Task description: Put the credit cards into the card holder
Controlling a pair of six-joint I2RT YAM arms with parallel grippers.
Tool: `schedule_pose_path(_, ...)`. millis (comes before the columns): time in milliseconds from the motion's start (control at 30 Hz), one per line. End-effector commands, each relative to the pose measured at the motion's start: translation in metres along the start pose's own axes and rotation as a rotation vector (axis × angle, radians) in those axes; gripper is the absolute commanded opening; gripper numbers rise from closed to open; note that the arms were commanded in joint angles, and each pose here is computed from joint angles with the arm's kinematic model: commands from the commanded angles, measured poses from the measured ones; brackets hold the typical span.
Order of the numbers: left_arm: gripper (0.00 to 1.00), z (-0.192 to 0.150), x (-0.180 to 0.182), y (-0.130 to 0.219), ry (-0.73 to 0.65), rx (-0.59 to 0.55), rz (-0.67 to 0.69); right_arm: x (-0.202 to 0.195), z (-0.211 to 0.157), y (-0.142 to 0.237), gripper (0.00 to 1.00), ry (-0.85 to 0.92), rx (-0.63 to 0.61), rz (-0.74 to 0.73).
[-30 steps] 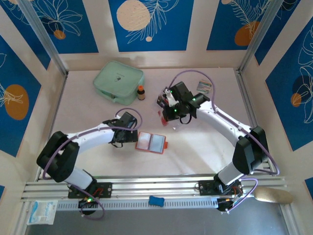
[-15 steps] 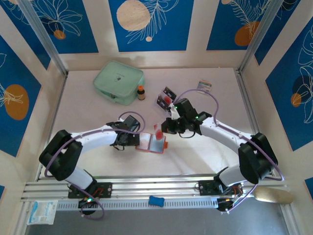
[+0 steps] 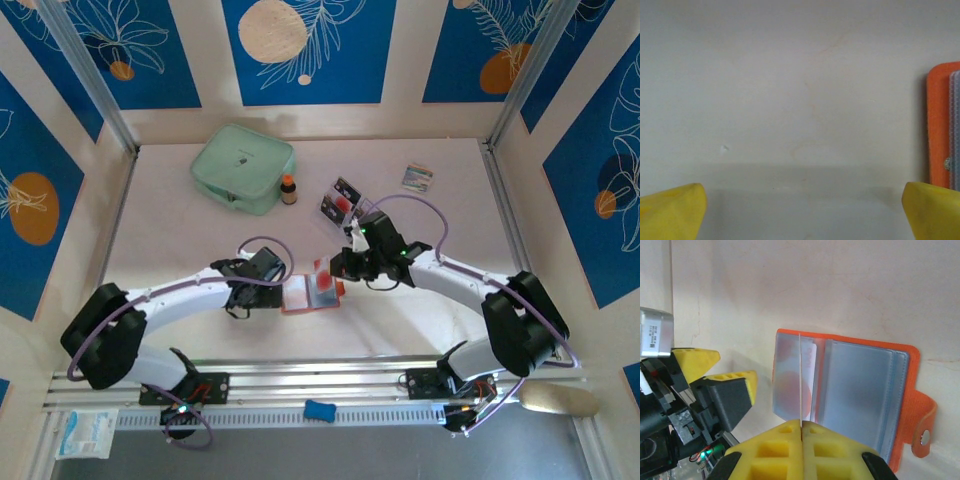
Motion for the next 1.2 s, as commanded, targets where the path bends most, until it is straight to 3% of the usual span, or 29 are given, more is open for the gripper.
schedule_pose_path(0,1.00,0.011,-0.001,0.014,0.005,-0.044,0.008,0.004,0.000,0.006,0.00,0.003,-0.062,0.062)
schedule_pose_path(367,1.00,0.028,-0.027,0.018,-0.002,-0.077,-0.154,-0.008,-0.012,-0.005,0.00,-0.019,-0.114,0.072)
schedule_pose_path(1167,1.00,-0.008,-0.019,-0.019,-0.029,0.027,-0.045,-0.008,-0.021,-0.032,0.00,0.008,-0.147,0.053)
Point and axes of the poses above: each hand's point on the last joint's axis, 136 mm out from that joint toward the fingers, its own y axis back along the fingers, its own x axis along the line the jaws close on, z = x × y, the point moved 10 cm from there along y, back along the fingers, and after that the axes turned 4 degrees about -y, right-handed, at the moved point
